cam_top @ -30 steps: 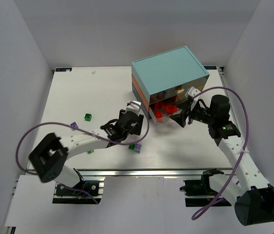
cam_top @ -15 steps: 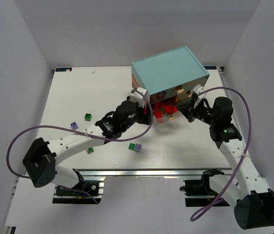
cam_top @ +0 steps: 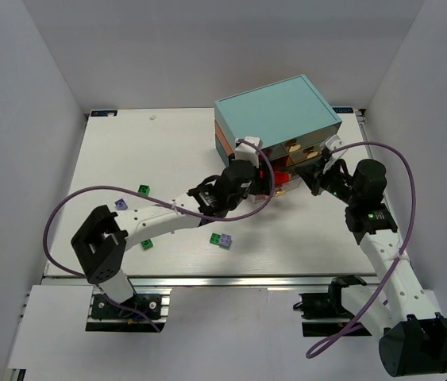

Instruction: Sort the legos into containers by color

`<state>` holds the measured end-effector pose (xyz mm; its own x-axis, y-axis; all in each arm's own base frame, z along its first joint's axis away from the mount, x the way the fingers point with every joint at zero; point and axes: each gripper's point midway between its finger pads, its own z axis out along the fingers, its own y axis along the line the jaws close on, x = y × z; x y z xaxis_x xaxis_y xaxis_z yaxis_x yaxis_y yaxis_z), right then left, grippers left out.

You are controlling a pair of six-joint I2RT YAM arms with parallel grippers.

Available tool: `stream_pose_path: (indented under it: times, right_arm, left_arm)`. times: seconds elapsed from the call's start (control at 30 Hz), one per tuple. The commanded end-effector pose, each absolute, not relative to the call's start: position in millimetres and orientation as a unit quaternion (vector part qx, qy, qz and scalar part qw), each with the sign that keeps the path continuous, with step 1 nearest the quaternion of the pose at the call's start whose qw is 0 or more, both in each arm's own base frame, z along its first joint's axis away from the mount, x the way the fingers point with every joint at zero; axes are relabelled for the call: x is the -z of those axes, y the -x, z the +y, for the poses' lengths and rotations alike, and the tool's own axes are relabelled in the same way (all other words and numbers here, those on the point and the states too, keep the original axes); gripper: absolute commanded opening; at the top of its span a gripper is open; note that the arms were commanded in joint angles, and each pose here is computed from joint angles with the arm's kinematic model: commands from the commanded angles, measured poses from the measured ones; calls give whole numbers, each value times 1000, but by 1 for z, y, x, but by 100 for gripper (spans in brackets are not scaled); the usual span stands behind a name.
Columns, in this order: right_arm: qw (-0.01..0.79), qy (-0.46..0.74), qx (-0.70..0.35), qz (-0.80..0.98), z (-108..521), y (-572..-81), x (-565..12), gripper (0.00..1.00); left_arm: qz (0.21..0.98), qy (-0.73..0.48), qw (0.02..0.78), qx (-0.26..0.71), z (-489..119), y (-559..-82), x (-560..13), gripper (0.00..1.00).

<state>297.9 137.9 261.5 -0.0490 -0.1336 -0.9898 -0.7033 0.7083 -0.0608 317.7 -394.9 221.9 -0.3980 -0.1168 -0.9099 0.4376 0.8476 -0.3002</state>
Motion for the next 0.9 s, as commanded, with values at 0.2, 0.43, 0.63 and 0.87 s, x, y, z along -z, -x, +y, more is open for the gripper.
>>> stream_pose_path:
  times: [0.2,0.43,0.63,0.87]
  right_arm:
    - [641,301,-228,669,134,-298,-274,0]
    - [638,300,-230,670,131,-298,-272,0]
    - [633,302,-235,673,132,-298,-270,9]
    - [621,307,-245,679,134,-300,-261,13]
  left_arm:
    - [783,-31,578,226,-412,-343,-244,62]
    - [782,-28,584,218,-410,-346,-250,69]
    - [777,-32,588,224,-404,-340,-262,75]
    - [776,-49,586,229,-394,-330,-277,86]
